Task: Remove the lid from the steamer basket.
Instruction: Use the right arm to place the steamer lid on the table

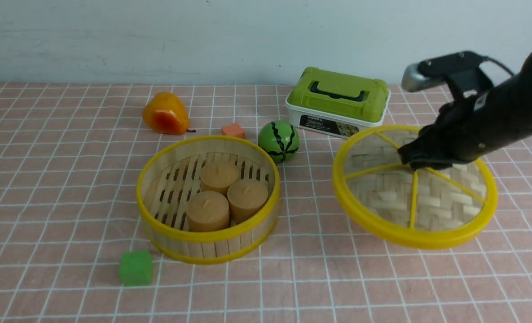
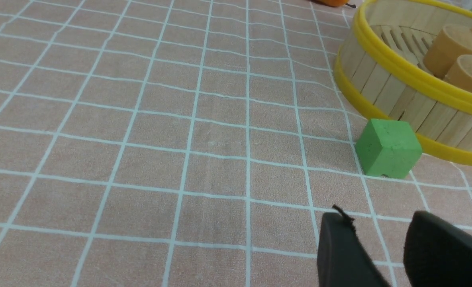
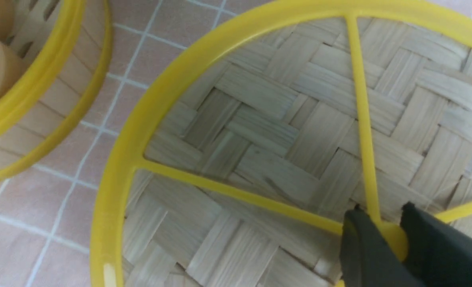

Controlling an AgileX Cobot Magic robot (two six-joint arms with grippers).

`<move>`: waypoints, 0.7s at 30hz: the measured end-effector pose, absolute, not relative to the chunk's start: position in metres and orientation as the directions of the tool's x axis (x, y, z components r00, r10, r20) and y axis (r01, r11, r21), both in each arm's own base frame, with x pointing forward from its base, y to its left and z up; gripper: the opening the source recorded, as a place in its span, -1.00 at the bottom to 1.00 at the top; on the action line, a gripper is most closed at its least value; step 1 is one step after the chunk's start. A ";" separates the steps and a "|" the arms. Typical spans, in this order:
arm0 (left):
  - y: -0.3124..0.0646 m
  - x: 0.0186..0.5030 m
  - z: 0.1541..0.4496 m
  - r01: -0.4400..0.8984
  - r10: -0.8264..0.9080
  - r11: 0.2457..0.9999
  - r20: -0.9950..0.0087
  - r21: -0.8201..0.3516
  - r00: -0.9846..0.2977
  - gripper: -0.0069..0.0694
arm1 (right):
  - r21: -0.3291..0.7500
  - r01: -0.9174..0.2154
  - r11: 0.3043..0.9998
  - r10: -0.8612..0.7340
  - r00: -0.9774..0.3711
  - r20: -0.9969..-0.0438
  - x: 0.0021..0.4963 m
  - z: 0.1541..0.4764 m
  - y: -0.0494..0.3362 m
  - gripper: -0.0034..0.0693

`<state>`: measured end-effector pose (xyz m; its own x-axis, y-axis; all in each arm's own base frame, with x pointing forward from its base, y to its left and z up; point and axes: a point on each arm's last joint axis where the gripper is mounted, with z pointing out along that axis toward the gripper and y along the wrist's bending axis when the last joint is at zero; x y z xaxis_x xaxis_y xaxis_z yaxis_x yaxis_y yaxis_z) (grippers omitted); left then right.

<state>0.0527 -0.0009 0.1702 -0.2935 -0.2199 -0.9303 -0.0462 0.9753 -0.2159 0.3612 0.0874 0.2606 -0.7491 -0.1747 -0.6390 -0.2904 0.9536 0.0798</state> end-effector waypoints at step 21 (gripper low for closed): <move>-0.001 0.053 0.170 -0.046 -0.220 0.975 -0.930 -0.216 -0.293 -0.19 | 0.120 -0.287 0.950 -0.152 -0.765 -0.625 0.373 0.258 0.093 0.08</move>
